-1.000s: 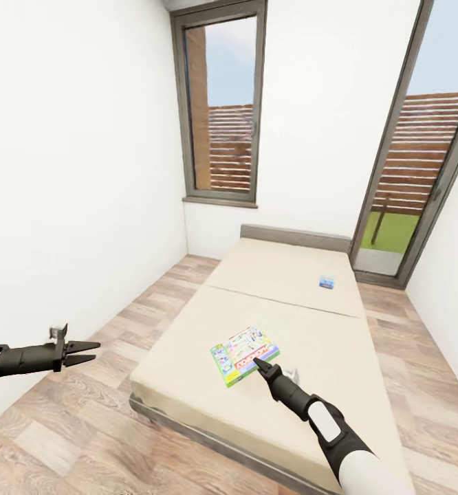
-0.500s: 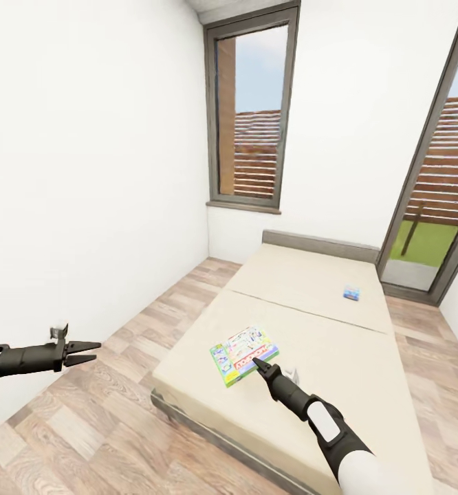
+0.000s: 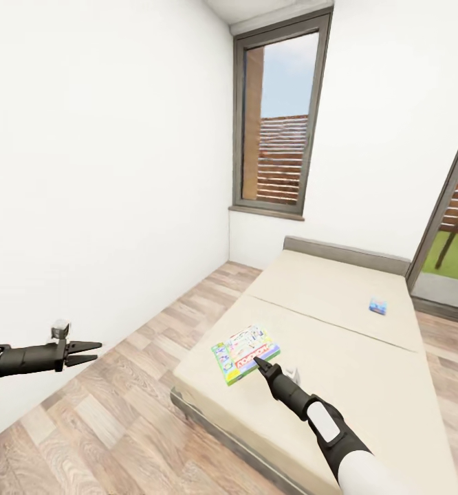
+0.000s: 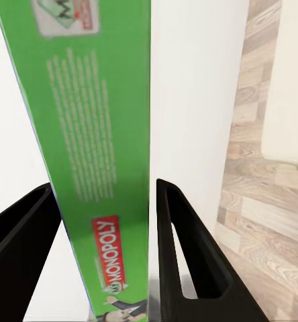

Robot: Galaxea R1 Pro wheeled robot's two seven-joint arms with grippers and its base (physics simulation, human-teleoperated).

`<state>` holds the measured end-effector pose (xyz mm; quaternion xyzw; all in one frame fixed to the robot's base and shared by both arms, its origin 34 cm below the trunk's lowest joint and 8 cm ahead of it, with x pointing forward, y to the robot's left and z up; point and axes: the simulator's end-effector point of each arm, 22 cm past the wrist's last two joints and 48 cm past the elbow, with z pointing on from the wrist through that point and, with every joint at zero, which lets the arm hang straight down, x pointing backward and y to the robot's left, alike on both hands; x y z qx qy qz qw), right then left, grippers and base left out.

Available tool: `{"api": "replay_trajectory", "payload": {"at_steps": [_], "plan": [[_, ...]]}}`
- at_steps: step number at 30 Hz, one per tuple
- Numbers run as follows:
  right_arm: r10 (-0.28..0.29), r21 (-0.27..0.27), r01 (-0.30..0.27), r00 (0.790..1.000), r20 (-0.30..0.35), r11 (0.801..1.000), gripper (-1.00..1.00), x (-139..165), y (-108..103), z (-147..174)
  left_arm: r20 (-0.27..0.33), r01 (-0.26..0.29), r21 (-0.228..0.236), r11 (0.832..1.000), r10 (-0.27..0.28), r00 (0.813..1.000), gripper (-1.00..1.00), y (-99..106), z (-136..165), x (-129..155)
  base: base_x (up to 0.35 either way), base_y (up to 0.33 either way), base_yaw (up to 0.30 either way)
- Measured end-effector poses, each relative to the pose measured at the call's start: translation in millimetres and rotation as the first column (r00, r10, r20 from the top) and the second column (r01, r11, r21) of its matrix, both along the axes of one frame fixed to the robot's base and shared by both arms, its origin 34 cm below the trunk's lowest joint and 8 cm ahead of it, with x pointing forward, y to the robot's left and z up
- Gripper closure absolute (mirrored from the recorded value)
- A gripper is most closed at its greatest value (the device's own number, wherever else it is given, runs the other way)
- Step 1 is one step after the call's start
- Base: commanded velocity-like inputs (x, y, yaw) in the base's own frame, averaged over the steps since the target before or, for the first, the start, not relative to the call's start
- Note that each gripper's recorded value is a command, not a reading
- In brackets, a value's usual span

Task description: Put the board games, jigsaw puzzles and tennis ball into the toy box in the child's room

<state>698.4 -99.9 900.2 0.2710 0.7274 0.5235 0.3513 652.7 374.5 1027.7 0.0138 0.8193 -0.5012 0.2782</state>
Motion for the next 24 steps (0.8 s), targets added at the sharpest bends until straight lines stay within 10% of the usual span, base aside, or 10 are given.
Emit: {"api": "replay_trajectory", "payload": {"at_steps": [24], "plan": [[-0.001,0.002,0.001,1.000,0.020,1.000,1.00,-4,2,28,0.020,0.003,-0.002,1.000,-0.003,1.000,-1.00,-1,26,-6,0.000,0.000,0.165]]}}
